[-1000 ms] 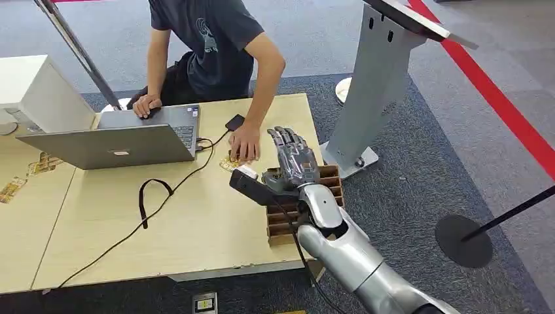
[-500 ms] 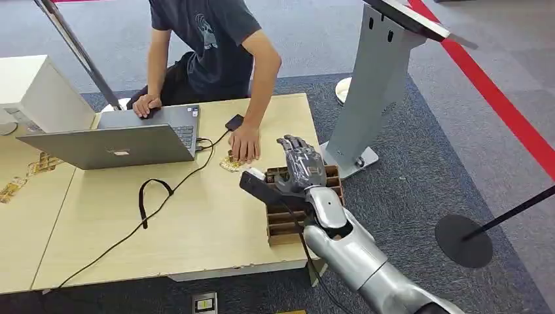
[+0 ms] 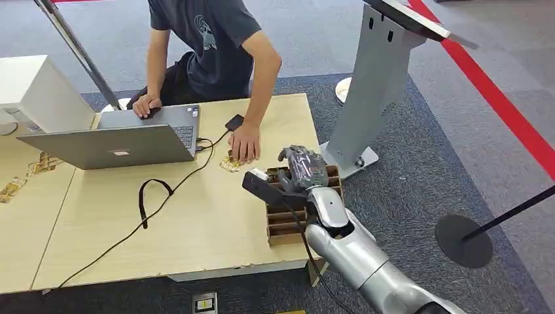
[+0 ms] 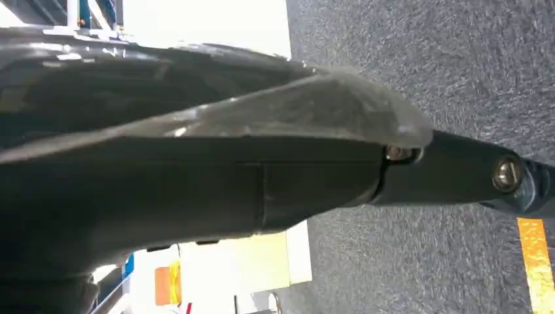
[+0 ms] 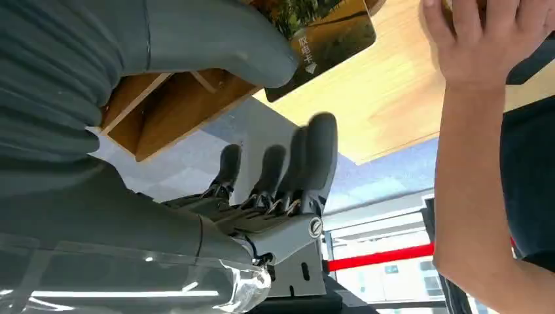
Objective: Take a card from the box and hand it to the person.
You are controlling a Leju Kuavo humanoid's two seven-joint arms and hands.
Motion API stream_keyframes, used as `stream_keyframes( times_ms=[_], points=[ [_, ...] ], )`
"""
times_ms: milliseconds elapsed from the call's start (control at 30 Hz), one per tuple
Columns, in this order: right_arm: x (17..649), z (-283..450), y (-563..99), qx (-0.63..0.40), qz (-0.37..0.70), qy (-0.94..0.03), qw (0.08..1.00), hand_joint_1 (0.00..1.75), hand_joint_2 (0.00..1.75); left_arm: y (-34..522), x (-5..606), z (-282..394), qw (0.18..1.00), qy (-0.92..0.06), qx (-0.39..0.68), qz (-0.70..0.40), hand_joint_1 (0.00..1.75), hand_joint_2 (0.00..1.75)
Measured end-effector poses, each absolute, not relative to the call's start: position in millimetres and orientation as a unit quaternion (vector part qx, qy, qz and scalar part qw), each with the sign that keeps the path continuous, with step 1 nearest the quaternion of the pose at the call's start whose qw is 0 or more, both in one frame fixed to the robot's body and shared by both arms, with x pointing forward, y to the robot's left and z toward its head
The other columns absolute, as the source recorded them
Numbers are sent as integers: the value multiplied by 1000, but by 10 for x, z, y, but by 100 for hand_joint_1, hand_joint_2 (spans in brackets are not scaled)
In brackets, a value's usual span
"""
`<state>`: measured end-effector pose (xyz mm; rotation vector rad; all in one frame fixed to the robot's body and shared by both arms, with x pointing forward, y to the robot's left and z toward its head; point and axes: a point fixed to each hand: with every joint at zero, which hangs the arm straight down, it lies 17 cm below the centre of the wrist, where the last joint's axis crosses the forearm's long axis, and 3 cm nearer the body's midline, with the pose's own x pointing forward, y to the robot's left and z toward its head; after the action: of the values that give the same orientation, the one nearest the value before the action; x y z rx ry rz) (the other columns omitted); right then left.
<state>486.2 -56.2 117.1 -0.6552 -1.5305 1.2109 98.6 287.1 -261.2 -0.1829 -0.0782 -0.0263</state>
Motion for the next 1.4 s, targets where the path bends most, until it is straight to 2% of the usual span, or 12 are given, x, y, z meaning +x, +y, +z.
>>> stream_keyframes(
  times_ms=[67,400,433,533,633,900,1067,1400],
  points=[
    [4860,1174,-555,-272,504,-638,515,94,175,2871,986,-2612,995,-39,-91,-13,0,0],
    [4859,1173,-555,-271,504,-638,515,99,175,2872,984,-2612,995,-39,-91,-15,0,0],
    [4858,1172,-555,-271,504,-638,515,94,175,2873,984,-2613,995,-39,-91,-15,0,0],
    [4857,1170,-556,-271,504,-638,516,96,175,2872,984,-2613,995,-39,-91,-16,0,0],
    [4856,1162,-561,-271,504,-637,517,89,175,2873,981,-2613,995,-39,-90,-17,0,0],
    [4850,1147,-561,-271,505,-635,518,91,175,2872,976,-2614,995,-39,-90,-19,0,0],
    [4855,1145,-564,-272,505,-635,518,99,175,2871,978,-2614,995,-39,-90,-18,0,0],
    [4881,1110,-552,-266,503,-635,523,94,175,2869,984,-2612,995,-39,-91,-14,0,0]
  ],
)
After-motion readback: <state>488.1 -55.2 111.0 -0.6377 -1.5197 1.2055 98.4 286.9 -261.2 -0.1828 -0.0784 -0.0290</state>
